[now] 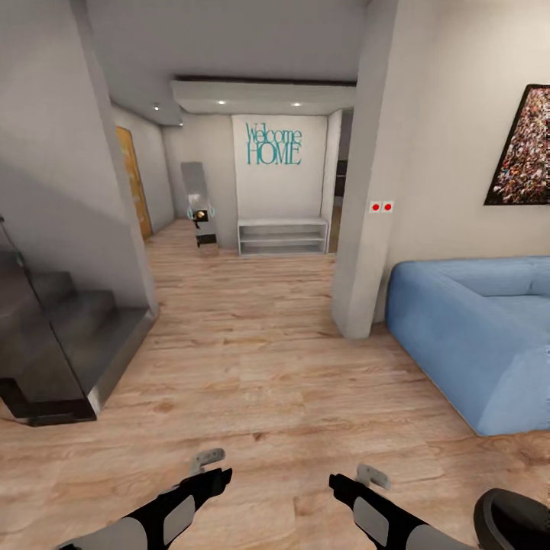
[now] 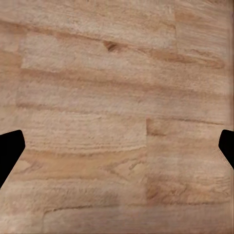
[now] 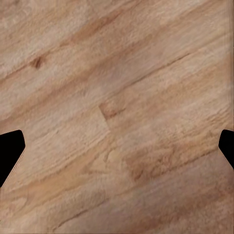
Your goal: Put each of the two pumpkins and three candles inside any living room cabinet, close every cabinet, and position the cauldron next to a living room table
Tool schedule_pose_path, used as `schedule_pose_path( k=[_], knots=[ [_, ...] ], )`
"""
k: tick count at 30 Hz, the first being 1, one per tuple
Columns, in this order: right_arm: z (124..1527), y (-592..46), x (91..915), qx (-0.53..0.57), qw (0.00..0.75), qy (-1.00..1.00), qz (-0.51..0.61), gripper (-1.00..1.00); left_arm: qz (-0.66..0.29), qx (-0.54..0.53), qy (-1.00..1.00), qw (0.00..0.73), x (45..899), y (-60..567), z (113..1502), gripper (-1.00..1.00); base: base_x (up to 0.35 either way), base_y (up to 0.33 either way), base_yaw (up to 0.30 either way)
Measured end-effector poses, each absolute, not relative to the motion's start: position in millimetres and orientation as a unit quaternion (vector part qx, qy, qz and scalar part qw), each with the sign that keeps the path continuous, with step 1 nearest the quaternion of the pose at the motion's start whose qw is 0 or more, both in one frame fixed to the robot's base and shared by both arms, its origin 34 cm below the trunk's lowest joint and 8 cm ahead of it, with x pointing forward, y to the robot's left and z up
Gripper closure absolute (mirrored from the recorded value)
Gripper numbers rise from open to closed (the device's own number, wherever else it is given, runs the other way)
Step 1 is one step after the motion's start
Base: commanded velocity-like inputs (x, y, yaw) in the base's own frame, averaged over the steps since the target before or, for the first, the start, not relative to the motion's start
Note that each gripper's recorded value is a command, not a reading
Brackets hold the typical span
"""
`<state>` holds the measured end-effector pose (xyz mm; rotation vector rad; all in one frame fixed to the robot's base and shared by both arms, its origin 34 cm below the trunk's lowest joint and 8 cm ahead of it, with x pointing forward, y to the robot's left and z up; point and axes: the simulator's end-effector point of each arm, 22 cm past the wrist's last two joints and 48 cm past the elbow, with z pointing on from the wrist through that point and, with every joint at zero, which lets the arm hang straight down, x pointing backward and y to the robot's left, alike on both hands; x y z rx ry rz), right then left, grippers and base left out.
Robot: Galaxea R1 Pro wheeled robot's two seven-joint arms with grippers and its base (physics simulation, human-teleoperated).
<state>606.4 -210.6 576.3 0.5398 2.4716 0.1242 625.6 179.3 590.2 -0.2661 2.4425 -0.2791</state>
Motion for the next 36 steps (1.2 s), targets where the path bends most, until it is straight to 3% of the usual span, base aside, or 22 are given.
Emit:
schedule_pose_path(
  k=[36],
  knots=[
    [576.0,-210.9,606.3,0.204,0.299,0.931,0.047,-1.0,-0.107,-0.104,0.933,0.328,625.8,179.6,590.2,-1.0,0.284,0.161,-0.294]
  ],
)
